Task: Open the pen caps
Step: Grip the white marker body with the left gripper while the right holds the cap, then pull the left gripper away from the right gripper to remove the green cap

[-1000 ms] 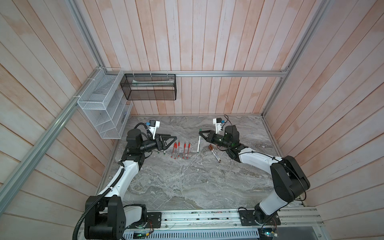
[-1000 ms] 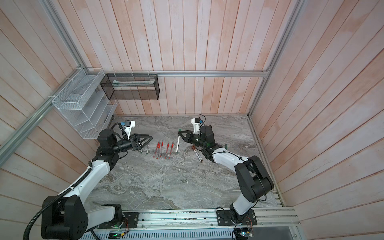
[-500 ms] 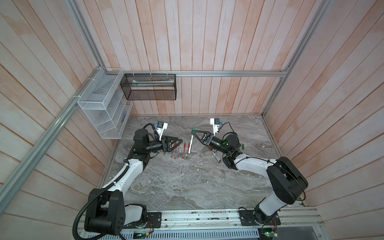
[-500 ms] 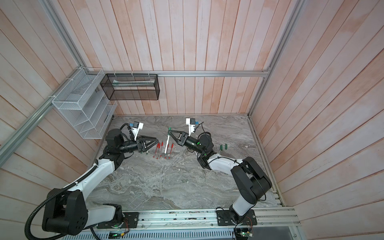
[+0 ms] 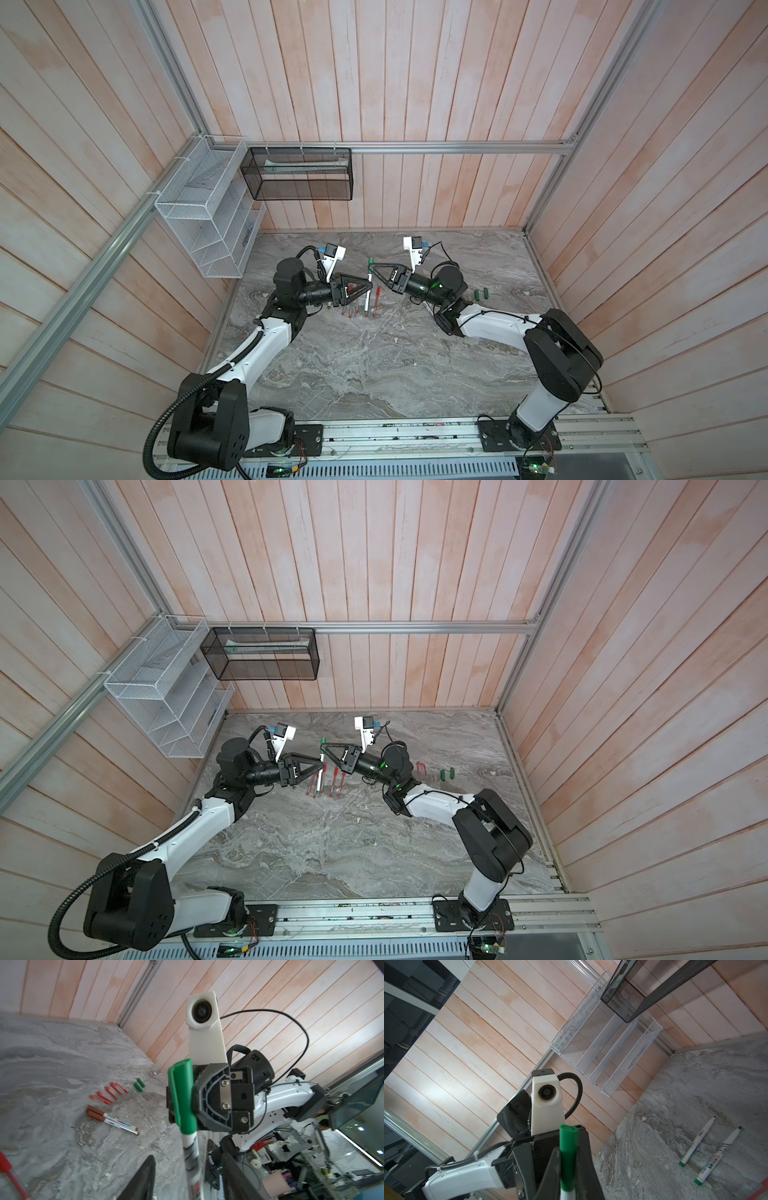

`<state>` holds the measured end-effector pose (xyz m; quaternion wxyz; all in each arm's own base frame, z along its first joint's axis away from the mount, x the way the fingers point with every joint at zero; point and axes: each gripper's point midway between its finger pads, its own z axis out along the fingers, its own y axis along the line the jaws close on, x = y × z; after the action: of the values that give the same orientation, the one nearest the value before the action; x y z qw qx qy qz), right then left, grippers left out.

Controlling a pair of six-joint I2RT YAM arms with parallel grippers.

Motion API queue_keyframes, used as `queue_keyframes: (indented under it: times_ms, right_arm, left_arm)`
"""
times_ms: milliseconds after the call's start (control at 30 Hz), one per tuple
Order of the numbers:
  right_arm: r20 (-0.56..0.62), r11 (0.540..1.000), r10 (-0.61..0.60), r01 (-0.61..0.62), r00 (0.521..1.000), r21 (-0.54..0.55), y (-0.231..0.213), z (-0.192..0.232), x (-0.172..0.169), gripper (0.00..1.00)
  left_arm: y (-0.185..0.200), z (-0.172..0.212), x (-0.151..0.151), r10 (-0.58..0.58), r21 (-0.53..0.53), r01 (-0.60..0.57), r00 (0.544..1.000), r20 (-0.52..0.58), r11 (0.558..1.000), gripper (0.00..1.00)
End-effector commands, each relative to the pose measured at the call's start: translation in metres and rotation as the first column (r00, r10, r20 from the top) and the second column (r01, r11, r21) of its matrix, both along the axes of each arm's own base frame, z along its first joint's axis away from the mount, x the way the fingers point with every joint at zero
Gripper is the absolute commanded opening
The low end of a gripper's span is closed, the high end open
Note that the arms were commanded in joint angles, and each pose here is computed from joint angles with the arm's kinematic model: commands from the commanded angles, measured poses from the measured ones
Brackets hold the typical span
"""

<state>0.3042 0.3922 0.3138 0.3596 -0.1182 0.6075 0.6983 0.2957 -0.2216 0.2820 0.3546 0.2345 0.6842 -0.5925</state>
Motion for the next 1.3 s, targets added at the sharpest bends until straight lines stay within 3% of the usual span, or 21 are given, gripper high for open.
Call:
queue_keyframes:
  times_ms: [0,67,233,333,500,600,667,833,1067,1267]
  right_arm:
    - [0.039,1.000,0.008,-0.009,0.999,0.021,0.005,0.013,-0.003,0.00]
    - [0.047,1.000,0.029,-0.029,0.999,0.011,0.009,0.012,-0.005,0.00]
    - [0.038,1.000,-0.005,0.005,0.999,0.012,0.004,0.011,-0.001,0.00]
    - [0.020,1.000,-0.002,0.002,1.000,-0.006,0.002,0.004,0.002,0.00]
    - [0.006,0.998,-0.046,0.046,0.999,-0.035,-0.004,0.009,0.006,0.05]
    - [-0.059,0.982,-0.102,0.091,0.993,-0.163,0.000,-0.009,0.017,0.10]
    - [-0.102,0.964,-0.141,0.112,0.985,-0.241,0.000,-0.021,0.021,0.15]
    - [-0.126,0.949,-0.169,0.127,0.977,-0.288,0.003,-0.027,0.020,0.32]
    - [-0.127,0.936,-0.173,0.123,0.977,-0.331,0.015,-0.023,0.025,0.34]
    - [-0.133,0.916,-0.188,0.125,0.973,-0.380,0.020,-0.031,0.026,0.27]
  left_arm:
    - [-0.004,-0.002,-0.002,-0.030,0.009,0.030,0.999,0.020,1.000,0.44]
    - [-0.006,-0.006,-0.001,-0.027,0.019,0.026,0.999,0.034,0.999,0.39]
    - [-0.006,-0.004,0.003,-0.021,0.041,0.019,0.999,0.028,0.999,0.09]
    - [-0.005,-0.008,0.001,-0.016,0.041,0.014,0.999,0.041,0.999,0.00]
    - [-0.003,-0.015,0.007,0.017,0.090,-0.021,0.999,0.052,0.996,0.00]
    - [-0.001,-0.021,0.014,0.053,0.120,-0.061,0.996,0.073,0.991,0.00]
    - [0.001,-0.025,0.020,0.080,0.149,-0.091,0.994,0.074,0.985,0.00]
    - [0.000,-0.029,0.020,0.081,0.147,-0.093,0.993,0.080,0.985,0.00]
    - [-0.002,-0.030,0.018,0.077,0.160,-0.092,0.993,0.094,0.983,0.00]
    - [0.001,-0.036,0.019,0.101,0.194,-0.123,0.988,0.120,0.973,0.00]
